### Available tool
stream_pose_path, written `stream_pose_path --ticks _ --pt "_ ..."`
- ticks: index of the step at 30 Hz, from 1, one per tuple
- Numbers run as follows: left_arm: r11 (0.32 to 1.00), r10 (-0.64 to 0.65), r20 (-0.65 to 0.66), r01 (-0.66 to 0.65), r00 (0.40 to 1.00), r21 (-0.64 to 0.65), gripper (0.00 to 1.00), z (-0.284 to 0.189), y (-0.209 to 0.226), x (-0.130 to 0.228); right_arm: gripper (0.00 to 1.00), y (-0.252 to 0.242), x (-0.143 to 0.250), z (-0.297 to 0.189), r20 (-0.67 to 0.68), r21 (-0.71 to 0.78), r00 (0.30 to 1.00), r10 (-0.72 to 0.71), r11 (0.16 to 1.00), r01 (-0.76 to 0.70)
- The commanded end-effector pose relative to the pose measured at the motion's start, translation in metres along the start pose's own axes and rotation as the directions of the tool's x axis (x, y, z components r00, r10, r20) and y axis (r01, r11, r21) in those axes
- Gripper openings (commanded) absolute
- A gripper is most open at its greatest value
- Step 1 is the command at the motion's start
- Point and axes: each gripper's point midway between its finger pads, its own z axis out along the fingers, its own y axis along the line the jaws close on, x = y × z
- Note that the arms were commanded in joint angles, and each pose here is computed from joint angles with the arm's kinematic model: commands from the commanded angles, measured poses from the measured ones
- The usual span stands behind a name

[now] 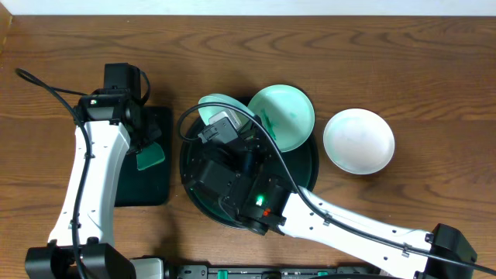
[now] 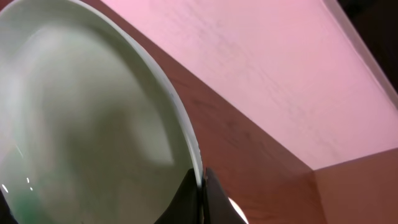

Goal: Clean dirty plates on tray and stack at the side
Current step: 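Lift the pale green plate with the right gripper and stack it on the white plate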

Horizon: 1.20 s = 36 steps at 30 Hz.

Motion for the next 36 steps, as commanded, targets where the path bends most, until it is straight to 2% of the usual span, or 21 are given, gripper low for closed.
stream_pose_path --ticks 1,6,10,14,18,21,25,31,36 --pt "1.000 0.015 0.001 -0.015 1.000 -0.023 0.07 0.002 0.004 -0.002 0.01 0.005 -0.004 0.004 -0.021 -0.113 0.999 0.041 0.993 -0.043" --pt "1.000 0.015 0.001 -0.015 1.000 -0.023 0.07 0.002 0.004 -0.002 0.01 0.032 0.010 0.019 -0.135 -0.335 0.985 0.109 0.930 -0.149" --pt "1.000 0.015 0.001 -0.015 1.000 -0.023 0.07 0.002 0.004 -0.002 0.01 0.040 0.023 0.035 -0.267 -0.469 0.949 0.168 0.837 -0.280" --pt "1.000 0.015 0.000 -0.015 1.000 -0.023 0.07 0.002 0.004 -0.002 0.01 0.032 0.030 0.046 -0.372 -0.544 0.902 0.219 0.736 -0.403" --pt "1.000 0.015 0.000 -0.015 1.000 -0.023 0.07 0.002 0.004 -0.002 0.01 -0.001 0.040 0.063 -0.470 -0.524 0.828 0.306 0.658 -0.540" --pt "1.000 0.015 0.000 -0.015 1.000 -0.023 0.07 0.002 0.004 -0.002 0.01 -0.041 0.058 0.080 -0.538 -0.437 0.748 0.389 0.630 -0.642" --pt "1.000 0.015 0.000 -0.015 1.000 -0.023 0.07 0.002 0.004 -0.002 0.01 -0.113 0.111 0.110 -0.619 -0.209 0.591 0.517 0.617 -0.759" --pt "1.000 0.018 0.000 -0.018 1.000 -0.023 0.07 0.002 0.004 -0.002 0.01 -0.179 0.199 0.124 -0.699 0.101 0.359 0.619 0.581 -0.807" --pt "1.000 0.018 0.000 -0.018 1.000 -0.023 0.07 0.002 0.004 -0.002 0.01 -0.202 0.262 0.125 -0.731 0.270 0.198 0.653 0.543 -0.795"
